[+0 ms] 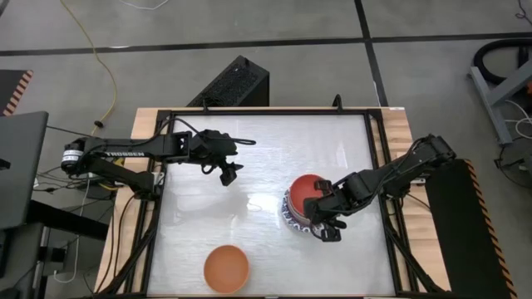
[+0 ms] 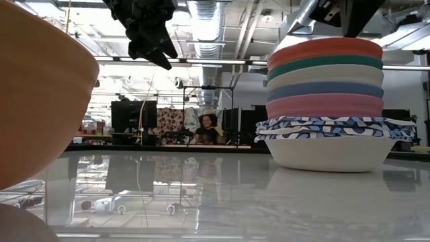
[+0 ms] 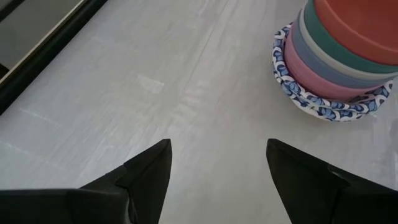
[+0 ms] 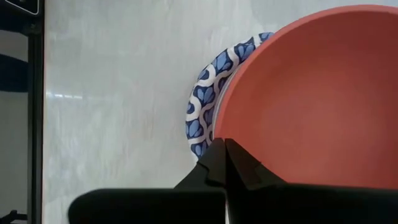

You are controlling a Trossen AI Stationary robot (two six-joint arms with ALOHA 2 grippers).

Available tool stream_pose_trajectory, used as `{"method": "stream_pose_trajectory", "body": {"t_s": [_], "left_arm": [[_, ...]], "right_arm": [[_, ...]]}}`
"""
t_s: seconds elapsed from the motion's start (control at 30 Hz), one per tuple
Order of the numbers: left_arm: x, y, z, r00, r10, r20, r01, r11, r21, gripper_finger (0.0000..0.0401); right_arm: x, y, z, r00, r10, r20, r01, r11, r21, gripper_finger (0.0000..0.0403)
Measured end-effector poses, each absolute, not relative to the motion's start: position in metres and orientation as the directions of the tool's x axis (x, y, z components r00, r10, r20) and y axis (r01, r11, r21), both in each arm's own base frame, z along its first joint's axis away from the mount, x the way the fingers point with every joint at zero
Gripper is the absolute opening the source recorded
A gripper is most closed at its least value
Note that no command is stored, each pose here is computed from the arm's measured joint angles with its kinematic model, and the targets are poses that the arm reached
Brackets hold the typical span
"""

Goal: Nest bowls inside each other by size order
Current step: Stack the orange bowl into the green bowl

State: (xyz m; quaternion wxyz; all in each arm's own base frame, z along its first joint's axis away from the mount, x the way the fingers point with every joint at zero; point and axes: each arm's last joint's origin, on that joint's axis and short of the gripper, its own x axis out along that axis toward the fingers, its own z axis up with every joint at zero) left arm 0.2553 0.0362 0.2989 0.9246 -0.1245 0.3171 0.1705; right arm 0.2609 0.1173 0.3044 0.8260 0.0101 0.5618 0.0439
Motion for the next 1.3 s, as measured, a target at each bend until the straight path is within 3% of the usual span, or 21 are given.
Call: {"method": "stream_pose_trajectory", "body": {"t_s": [0.4, 0.67, 1.3], "left_arm": [[0.255, 0.036, 0.299, 0.741, 0.237, -0.629, -0.394, 0.911, -0.122, 0.0251], [0.255, 0.036, 0.299, 0.741, 0.237, -0.629, -0.394, 0.911, -0.122, 0.0251], [0.255, 0.036, 0.299, 0.741, 0.237, -0.629, -0.400, 0.907, -0.130, 0.0251]], "right_arm": [[0.262, 0.115, 0.306, 0.375, 0.084, -0.923, -0.055, 0.996, 0.068, 0.0007], [0.270, 0.119, 0.315, 0.461, 0.119, -0.879, -0.106, 0.991, 0.078, 0.0008], [0.269, 0.118, 0.305, 0.439, 0.107, -0.892, -0.102, 0.992, 0.068, 0.0008]]}}
